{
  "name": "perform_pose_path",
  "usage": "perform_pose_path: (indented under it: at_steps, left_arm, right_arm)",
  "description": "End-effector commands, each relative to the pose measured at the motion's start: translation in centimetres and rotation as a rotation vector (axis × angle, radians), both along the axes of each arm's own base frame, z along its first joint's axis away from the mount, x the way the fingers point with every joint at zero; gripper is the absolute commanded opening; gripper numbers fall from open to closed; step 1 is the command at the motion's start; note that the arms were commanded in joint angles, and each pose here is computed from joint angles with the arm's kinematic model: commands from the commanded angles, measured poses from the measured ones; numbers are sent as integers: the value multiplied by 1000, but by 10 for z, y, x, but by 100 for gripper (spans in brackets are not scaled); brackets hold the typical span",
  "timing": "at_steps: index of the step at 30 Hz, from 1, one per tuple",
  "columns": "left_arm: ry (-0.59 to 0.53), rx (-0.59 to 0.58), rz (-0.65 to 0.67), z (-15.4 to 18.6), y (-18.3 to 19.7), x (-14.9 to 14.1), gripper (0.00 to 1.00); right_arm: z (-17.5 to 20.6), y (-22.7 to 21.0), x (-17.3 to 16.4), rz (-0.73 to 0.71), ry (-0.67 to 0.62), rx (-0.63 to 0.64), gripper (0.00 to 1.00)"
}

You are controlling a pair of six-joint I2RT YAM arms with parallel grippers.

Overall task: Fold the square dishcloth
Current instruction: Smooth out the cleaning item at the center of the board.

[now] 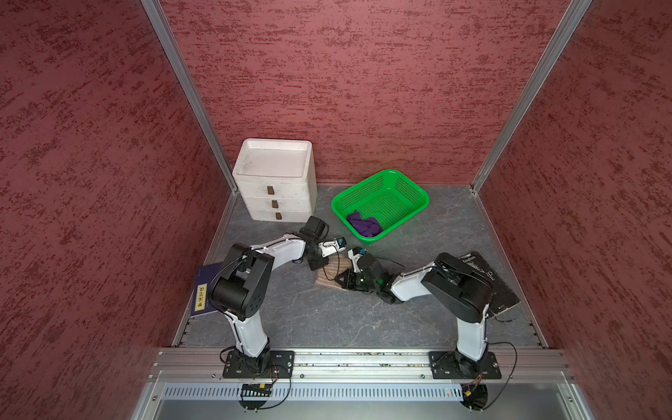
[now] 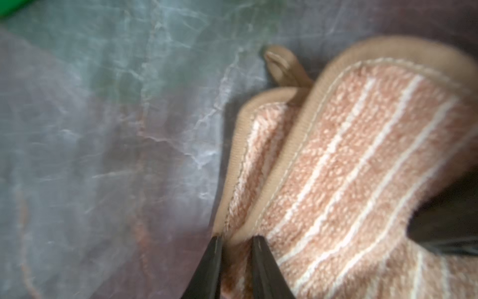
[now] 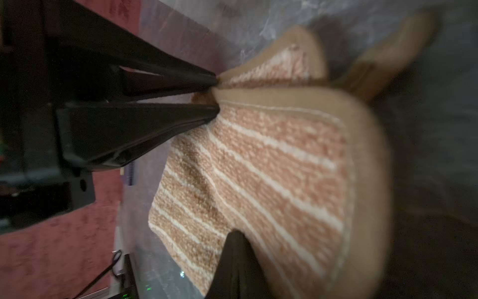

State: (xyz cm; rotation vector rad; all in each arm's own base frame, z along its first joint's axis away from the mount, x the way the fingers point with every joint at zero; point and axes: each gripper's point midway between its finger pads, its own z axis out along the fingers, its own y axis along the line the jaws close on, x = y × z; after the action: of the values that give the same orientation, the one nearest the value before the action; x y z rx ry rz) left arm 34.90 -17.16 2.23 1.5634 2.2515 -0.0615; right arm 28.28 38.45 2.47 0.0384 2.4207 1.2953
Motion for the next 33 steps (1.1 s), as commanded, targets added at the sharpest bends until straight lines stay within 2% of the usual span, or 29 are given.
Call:
perform_pose_path:
  at_steps: [1, 5, 8, 12, 15, 18, 22, 28, 30, 31, 33]
  left_arm:
    - [42, 59, 3, -21, 14, -7, 23]
    - [20, 56, 16, -15, 17, -3, 25]
    - [-32, 12, 55, 11, 20, 9, 35]
    - [-99, -92, 100, 65, 25, 13, 56]
    - [-126, -142, 112, 89, 32, 6, 62]
    - [-132, -197, 170, 105, 48, 5, 65]
    - [-142, -229, 254, 113, 75, 10, 65]
    - [-148, -231, 266, 109, 91, 3, 65]
    - [-145, -234, 262, 110, 90, 1, 65]
    - [-144, -241, 261, 112, 87, 0, 65]
    - [-146, -249, 254, 116, 81, -1, 65]
  right_arm:
    - [-32, -11, -5, -29, 76, -2, 0]
    - [-17, -14, -14, -10, 56, 41, 0]
    - [15, -8, -17, 27, 12, 69, 0]
    - [54, 8, -21, 73, -38, 92, 0]
    - [62, 24, -23, 106, -44, 94, 0]
    - [57, 44, -23, 138, -32, 96, 0]
    - [33, 67, -25, 184, 15, 88, 0]
    - [-12, 77, -31, 206, 105, 14, 0]
    - [-5, 79, -33, 218, 97, -4, 0]
    - [12, 78, -31, 218, 66, -15, 1]
    - [52, 73, -25, 214, -12, -11, 9]
